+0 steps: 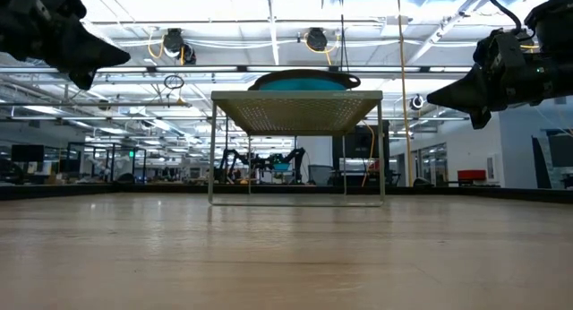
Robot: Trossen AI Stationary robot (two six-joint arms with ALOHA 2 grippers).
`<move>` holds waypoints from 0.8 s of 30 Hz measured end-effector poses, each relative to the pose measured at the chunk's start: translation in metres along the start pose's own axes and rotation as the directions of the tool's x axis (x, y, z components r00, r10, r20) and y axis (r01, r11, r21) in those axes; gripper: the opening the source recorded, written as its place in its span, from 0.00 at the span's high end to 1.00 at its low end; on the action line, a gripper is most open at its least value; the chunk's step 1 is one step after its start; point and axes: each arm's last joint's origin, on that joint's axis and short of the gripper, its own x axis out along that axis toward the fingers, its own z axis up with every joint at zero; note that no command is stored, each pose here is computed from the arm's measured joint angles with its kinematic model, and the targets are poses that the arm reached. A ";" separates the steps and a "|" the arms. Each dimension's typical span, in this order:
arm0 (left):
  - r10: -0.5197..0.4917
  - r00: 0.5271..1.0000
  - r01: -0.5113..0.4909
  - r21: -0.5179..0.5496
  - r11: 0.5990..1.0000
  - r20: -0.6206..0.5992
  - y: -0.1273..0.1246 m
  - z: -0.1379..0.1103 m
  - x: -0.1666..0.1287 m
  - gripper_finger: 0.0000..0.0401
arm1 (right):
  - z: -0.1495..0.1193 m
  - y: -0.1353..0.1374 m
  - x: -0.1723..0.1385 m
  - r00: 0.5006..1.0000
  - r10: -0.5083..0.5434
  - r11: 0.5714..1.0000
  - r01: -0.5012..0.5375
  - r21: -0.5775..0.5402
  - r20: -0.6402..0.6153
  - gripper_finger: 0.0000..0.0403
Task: Pick & Place Fruit
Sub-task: Return to Home Position
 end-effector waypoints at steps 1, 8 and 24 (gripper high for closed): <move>0.000 1.000 0.000 0.000 1.000 0.001 0.000 -0.001 0.000 0.98 | 0.000 0.000 0.000 1.000 0.001 1.000 -0.001 0.000 0.000 1.00; 0.006 0.999 -0.007 -0.014 1.000 -0.032 0.001 -0.013 0.005 0.98 | 0.001 0.003 0.000 0.996 0.086 0.996 -0.086 -0.001 -0.009 1.00; 0.019 0.999 -0.019 -0.010 1.000 -0.041 0.002 -0.018 0.007 0.98 | -0.005 0.003 0.007 0.991 0.101 0.995 -0.099 0.019 -0.086 1.00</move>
